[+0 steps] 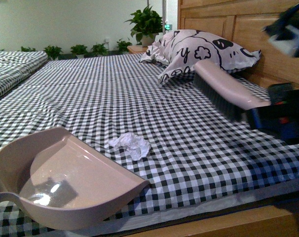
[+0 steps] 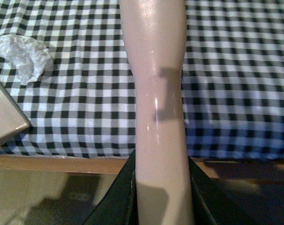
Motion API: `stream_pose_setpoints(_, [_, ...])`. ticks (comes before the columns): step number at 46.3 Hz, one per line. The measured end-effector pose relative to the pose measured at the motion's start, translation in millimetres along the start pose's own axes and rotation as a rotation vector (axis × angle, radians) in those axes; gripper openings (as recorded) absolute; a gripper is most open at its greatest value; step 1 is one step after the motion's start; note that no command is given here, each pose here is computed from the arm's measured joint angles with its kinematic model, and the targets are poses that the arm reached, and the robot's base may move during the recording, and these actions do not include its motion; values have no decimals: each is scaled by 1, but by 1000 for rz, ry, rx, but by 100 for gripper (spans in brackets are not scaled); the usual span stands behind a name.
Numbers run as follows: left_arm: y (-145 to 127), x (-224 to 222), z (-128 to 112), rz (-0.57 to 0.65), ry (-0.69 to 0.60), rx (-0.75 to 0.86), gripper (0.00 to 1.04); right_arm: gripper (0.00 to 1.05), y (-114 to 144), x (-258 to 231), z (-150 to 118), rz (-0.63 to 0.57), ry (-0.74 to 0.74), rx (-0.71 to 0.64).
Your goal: Clean up trash
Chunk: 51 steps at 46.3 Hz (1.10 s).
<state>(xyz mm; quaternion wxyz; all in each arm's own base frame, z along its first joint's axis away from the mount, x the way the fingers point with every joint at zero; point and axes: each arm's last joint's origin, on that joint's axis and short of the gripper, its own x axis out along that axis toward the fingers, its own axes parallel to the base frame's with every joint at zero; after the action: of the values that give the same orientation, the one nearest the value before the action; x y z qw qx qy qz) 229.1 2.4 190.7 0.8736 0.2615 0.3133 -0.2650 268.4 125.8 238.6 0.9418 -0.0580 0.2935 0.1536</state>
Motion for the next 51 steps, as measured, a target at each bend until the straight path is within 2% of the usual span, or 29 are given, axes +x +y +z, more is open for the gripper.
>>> stream_pose_setpoints(8, [0,0,0,0,0,0,28,21,19,36,16,28,36,-22])
stream_pose_setpoints(14, [0,0,0,0,0,0,28,21,30,54,18,23,58,-39])
stream_pose_setpoints(27, [0,0,0,0,0,0,28,21,45,91,-7,-51,140,-86])
stream_pose_setpoints(34, [0,0,0,0,0,0,28,21,60,99,-18,-13,156,-112])
stream_pose_setpoints(39, [0,0,0,0,0,0,28,21,76,98,-26,78,206,-133])
stream_pose_setpoints(43, [0,0,0,0,0,0,28,21,87,92,-32,196,268,-147])
stream_pose_setpoints(47, [0,0,0,1,1,2,28,21,98,78,-32,397,335,-140])
stream_pose_setpoints(51, [0,0,0,1,0,4,28,21,101,60,-21,556,350,-119])
